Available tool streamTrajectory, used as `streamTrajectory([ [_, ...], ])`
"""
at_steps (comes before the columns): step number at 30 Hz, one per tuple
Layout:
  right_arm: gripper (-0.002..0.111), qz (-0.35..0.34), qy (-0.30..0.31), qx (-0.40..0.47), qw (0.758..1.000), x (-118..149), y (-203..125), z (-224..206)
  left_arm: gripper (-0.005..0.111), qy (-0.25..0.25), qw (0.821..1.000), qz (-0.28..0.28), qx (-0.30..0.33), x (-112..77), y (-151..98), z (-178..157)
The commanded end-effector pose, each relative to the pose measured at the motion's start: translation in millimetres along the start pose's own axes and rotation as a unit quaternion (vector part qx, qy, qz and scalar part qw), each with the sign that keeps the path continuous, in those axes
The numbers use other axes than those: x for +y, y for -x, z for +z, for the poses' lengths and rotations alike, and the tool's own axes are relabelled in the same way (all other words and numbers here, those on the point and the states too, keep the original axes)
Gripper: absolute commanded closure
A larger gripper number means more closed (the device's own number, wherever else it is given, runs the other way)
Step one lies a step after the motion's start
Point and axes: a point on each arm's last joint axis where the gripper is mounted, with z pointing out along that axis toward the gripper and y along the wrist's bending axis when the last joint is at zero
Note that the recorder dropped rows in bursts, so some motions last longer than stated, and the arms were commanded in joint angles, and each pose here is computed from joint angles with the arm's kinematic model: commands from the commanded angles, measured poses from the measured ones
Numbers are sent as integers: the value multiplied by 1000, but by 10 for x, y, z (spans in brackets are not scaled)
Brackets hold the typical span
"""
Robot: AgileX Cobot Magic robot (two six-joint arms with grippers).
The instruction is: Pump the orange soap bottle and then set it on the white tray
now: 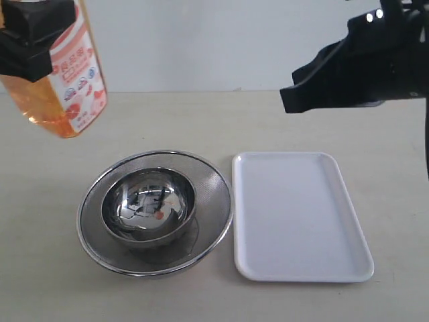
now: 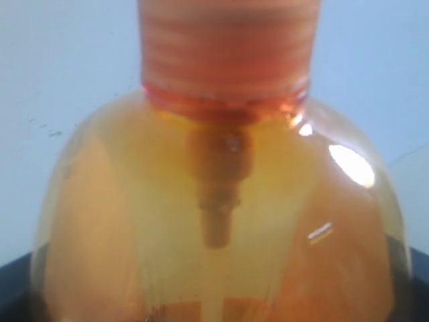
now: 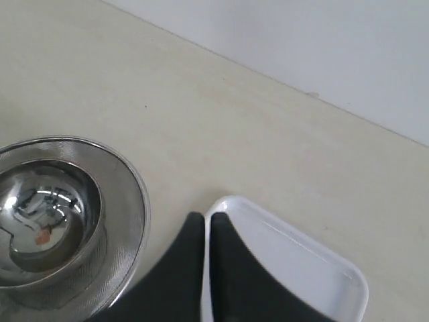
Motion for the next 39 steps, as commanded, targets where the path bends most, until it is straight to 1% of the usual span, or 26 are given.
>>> streamTrajectory([
  [1,108,23,-8,-18,1000,-10,-145,-119,102,-98,992,-28,-80,-262,264,166],
  [3,108,26,-9,-18,999,-8,-216,-171,102,-122,989,-50,-74,-358,265,291],
  [5,108,51,-21,-20,998,-59,-280,-236,102,-141,987,-57,-60,-470,231,443],
  [10,108,112,-97,-24,989,-366,-444,-477,102,-194,979,-57,-38,-836,162,787],
  [14,108,141,-155,-25,977,-527,-592,-730,102,-233,971,-44,-28,-1146,119,1055],
  [17,108,179,-187,-41,965,-562,-712,-913,102,-258,965,-40,-17,-1395,33,1247],
  [21,108,199,-206,-47,957,-524,-858,-1062,102,-279,959,-46,-5,-1654,-115,1464],
  [23,108,202,-204,-43,957,-475,-941,-1098,102,-286,956,-69,3,-1744,-230,1579],
  [25,108,205,-202,-38,957,-440,-1002,-1124,102,-297,949,-106,-1,-1818,-324,1652],
  [26,108,205,-202,-33,957,-423,-1034,-1135,102,-303,946,-113,-6,-1856,-378,1686],
  [29,108,207,-201,-37,957,-385,-1078,-1176,102,-314,941,-121,-12,-1945,-536,1767],
  [34,108,206,-198,-35,958,-342,-1100,-1236,102,-319,940,-122,19,-2055,-852,1861],
  [39,108,204,-198,-36,958,-328,-1106,-1260,102,-324,937,-124,38,-2128,-1087,1897],
])
